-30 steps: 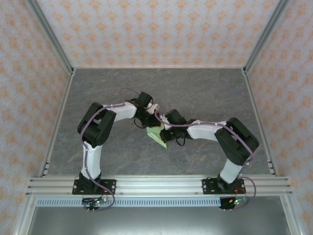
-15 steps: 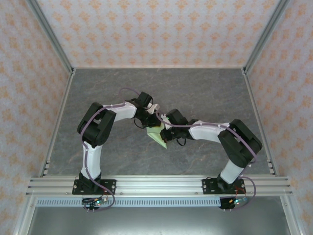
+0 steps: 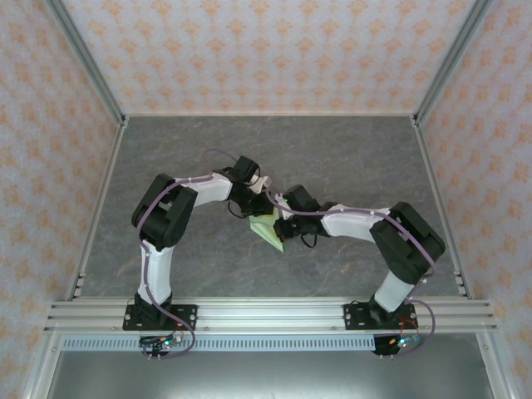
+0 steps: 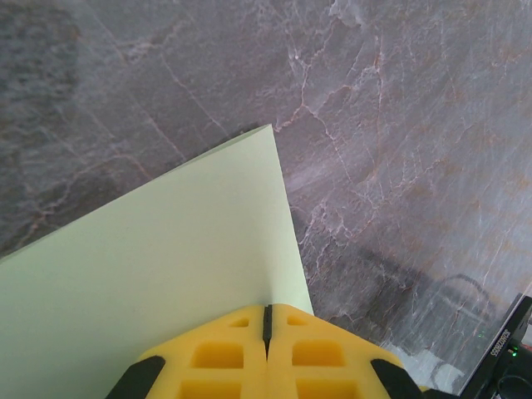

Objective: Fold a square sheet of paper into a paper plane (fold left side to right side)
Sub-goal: Third fold the triangle at the center of the table.

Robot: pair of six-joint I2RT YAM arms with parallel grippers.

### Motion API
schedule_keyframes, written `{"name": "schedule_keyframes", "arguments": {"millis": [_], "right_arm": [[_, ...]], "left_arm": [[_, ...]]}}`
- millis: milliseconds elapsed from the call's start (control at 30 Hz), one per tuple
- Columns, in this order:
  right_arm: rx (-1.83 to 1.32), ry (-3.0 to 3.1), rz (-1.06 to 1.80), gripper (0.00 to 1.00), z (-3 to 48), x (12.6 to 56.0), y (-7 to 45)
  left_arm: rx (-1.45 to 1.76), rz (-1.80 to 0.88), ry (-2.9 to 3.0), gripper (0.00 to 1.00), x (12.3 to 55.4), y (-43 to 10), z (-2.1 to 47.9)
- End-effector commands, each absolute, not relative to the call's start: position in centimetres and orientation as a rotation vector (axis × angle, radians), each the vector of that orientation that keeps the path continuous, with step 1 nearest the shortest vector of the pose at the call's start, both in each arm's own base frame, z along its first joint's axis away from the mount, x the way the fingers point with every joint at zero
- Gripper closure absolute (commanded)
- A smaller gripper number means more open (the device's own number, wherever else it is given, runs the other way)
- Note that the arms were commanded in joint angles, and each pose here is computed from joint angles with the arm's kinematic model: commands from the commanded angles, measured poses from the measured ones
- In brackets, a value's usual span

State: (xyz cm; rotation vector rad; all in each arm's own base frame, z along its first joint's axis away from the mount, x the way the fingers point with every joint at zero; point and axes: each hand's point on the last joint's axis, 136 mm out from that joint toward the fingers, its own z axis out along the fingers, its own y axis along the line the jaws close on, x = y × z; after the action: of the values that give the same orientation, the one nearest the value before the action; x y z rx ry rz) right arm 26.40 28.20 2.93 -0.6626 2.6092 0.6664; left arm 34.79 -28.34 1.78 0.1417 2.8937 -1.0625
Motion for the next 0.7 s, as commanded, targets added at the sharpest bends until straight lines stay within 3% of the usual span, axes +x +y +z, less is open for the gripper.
{"name": "schedule_keyframes", "arguments": {"millis": [0, 667], "right_arm": [[-0.631, 2.620, 0.662, 0.99, 2.86, 27.08, 28.17], [-0.646, 2.655, 0.649, 0.98, 2.12, 27.11, 28.32]], "left_arm": [[0.130, -0.974, 3.003, 0.95, 32.72, -27.22, -0.57], [0.131, -0.978, 3.002, 0.95, 32.75, -27.22, -0.55]]}}
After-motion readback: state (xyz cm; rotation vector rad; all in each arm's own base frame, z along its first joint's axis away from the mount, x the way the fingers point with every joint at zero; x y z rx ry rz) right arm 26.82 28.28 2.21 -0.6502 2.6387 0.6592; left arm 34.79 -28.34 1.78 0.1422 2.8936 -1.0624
